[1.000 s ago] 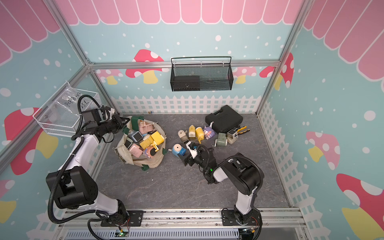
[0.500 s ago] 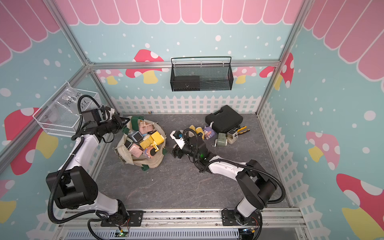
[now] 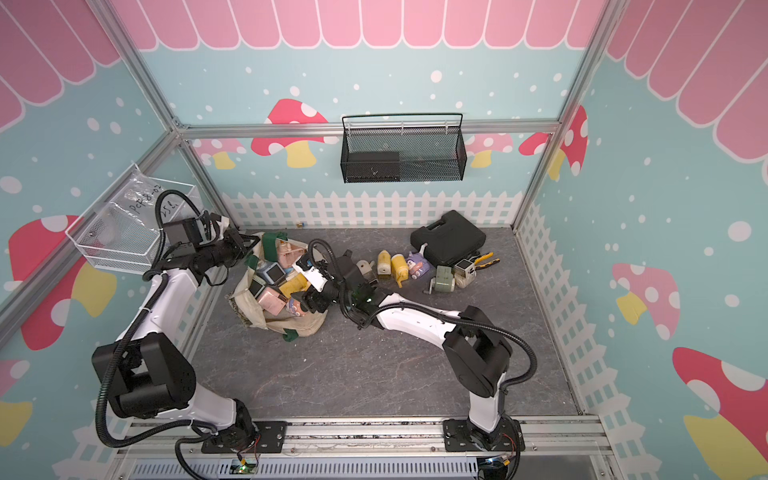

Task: Take out the pencil sharpeners from the tote bags
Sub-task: Place the pencil sharpener at the center of the board, then adjust the canvas bag at the center of the board.

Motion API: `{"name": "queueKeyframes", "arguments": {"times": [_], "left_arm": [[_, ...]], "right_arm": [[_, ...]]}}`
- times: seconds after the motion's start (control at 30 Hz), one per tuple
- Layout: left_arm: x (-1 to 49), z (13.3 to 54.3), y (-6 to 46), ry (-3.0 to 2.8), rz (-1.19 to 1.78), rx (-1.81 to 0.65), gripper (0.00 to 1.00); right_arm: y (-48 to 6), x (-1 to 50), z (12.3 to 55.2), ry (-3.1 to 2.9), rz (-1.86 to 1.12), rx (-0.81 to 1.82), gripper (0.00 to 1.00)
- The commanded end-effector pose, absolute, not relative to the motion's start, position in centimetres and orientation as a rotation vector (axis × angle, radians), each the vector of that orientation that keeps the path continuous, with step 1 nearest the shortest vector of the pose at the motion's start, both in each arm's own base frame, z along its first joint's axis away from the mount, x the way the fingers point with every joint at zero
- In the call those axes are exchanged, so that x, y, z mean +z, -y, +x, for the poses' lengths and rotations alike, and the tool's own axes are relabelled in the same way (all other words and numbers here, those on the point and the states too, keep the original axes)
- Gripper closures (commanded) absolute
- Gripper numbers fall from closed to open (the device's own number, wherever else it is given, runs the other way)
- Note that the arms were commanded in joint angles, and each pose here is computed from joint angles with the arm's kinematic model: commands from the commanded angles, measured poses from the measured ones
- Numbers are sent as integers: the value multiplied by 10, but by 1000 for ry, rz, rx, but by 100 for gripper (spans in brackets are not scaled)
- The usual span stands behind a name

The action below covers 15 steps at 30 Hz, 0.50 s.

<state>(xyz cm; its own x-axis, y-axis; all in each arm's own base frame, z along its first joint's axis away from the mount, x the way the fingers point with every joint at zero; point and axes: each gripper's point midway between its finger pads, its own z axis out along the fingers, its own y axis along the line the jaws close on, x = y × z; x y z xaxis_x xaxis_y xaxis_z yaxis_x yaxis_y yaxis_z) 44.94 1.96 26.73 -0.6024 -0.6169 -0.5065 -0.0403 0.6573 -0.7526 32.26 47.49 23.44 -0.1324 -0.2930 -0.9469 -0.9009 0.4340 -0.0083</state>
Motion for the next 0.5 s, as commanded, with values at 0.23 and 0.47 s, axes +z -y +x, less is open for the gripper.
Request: {"name": "queueKeyframes", "arguments": {"times": [0.23, 0.47], "left_arm": [[264, 447, -18, -2078, -518, -950, 100], [263, 447, -18, -2079, -518, -949, 100]], "right_arm": [[-499, 175, 372, -1849, -1092, 404, 22], [-500, 166, 404, -1923, -963, 260, 18]]}}
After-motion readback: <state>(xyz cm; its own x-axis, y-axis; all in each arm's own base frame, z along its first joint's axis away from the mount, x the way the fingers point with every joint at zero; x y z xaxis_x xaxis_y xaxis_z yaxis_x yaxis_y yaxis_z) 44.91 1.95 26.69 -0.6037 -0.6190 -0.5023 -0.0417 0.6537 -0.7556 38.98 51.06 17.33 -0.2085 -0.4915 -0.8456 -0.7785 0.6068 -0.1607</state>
